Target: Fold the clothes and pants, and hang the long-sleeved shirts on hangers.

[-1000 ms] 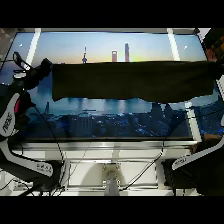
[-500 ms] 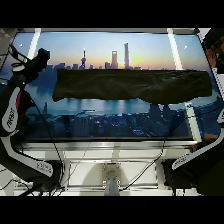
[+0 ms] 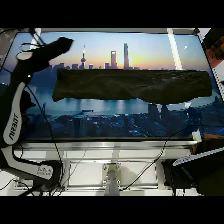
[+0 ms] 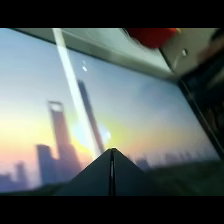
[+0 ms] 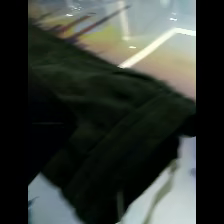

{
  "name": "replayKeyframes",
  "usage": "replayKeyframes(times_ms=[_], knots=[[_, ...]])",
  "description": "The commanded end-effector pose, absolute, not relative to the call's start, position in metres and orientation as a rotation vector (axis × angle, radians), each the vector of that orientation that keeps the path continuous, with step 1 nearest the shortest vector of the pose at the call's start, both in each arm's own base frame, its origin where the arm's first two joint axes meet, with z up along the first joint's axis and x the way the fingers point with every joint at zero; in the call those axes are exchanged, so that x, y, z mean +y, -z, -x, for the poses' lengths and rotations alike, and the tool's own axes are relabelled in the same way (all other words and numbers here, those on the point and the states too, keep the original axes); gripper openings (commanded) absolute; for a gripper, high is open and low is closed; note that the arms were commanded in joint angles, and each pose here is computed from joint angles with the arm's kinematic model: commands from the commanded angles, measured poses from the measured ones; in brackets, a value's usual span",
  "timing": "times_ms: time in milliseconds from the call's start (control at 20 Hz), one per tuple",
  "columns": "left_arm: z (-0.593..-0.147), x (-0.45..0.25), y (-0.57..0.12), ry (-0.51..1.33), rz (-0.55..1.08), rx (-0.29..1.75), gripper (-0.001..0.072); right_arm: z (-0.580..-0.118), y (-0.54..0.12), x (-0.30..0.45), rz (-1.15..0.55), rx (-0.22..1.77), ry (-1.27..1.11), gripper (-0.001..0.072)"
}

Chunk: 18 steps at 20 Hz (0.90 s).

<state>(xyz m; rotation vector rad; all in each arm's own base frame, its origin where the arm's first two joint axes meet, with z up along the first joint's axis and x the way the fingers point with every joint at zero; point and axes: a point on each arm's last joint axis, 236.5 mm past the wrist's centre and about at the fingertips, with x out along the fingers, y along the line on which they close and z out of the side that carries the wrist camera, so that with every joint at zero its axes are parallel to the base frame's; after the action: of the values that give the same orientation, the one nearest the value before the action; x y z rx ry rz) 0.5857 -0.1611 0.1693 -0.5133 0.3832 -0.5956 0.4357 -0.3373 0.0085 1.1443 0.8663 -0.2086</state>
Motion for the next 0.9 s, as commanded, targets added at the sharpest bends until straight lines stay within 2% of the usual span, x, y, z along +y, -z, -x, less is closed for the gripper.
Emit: replayKeyframes(times_ms=[0,50,100,150,200,500,850], knots=[[-0.545,-0.253,-0.166,0.741,0.361,0.441,0.0007,-0.376,0.018,-0.305,-1.269,1.035,0.012,0.0023],[-0.537,-0.275,-0.163,0.758,0.348,0.455,0.0007,-0.371,0.027,-0.302,-1.303,1.051,0.003,0.0031],[-0.529,-0.295,-0.161,0.773,0.335,0.459,0.0008,-0.37,0.036,-0.302,-1.319,1.052,0.015,0.0142],[-0.521,-0.311,-0.163,0.792,0.325,0.454,0.0009,-0.374,0.043,-0.303,-1.326,1.045,0.029,0.0402],[-0.516,-0.323,-0.164,0.803,0.322,0.449,0.0009,-0.379,0.049,-0.302,-1.33,1.05,0.042,0.0531],[-0.496,-0.356,-0.165,0.858,0.31,0.454,0.0009,-0.415,0.088,-0.321,-1.316,1.003,0.248,0.0545],[-0.492,-0.36,-0.164,0.871,0.307,0.46,0.001,-0.469,0.105,-0.327,-1.405,0.825,0.266,0.0537]])
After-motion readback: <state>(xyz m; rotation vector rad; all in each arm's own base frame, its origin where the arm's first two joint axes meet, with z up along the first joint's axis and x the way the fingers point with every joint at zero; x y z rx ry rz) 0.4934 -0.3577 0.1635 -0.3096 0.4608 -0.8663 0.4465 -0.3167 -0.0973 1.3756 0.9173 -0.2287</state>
